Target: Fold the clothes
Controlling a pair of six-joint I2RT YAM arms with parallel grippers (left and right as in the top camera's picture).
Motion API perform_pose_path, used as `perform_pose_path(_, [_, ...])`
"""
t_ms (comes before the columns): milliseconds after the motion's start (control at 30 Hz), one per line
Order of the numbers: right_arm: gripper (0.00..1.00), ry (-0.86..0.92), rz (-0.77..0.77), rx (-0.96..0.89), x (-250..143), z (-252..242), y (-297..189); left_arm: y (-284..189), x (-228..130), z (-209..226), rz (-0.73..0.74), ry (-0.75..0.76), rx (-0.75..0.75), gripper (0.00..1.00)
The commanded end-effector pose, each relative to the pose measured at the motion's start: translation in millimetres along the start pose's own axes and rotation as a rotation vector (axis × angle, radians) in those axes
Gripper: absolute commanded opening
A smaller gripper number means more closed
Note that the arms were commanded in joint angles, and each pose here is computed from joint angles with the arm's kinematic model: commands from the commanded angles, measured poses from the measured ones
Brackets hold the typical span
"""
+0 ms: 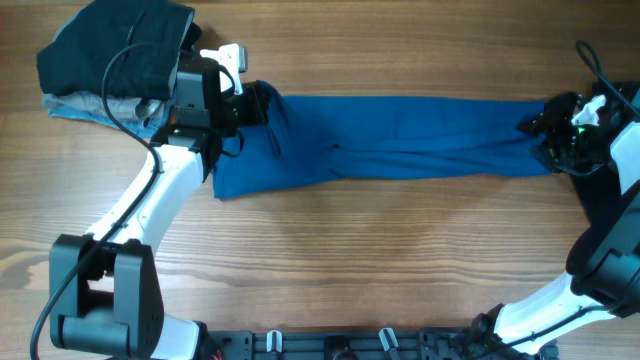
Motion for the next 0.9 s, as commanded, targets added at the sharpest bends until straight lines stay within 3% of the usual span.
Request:
perform_pose_path(0, [0.62, -0.031, -0.010, 0.029, -0.6, 8.0, -7.5, -2.2, 14.6, -9.5, -0.045, 0.014, -0.035, 0.04])
perform_pose_path(233, [0.62, -0.030, -0.008, 0.029, -1.0, 7.8, -7.5, 17.2, -3.9, -18.7, 0.013, 0.015, -0.059, 0.04])
perform_pose_path(867, [0.62, -0.030, -0.007, 0.028, -1.2, 7.6, -7.5, 45.8, -0.1, -11.1, -0.057, -0.047, -0.079, 0.04])
Point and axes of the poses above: each gripper's point midway between its finger pads, its own y axis out along the fingers, its own z axis along the line the jaws close on, x = y × z, the point moved 3 cm from there along -y, back along the fingers, and after that the axes turned 15 degrees about y, right-handed, at the moved point
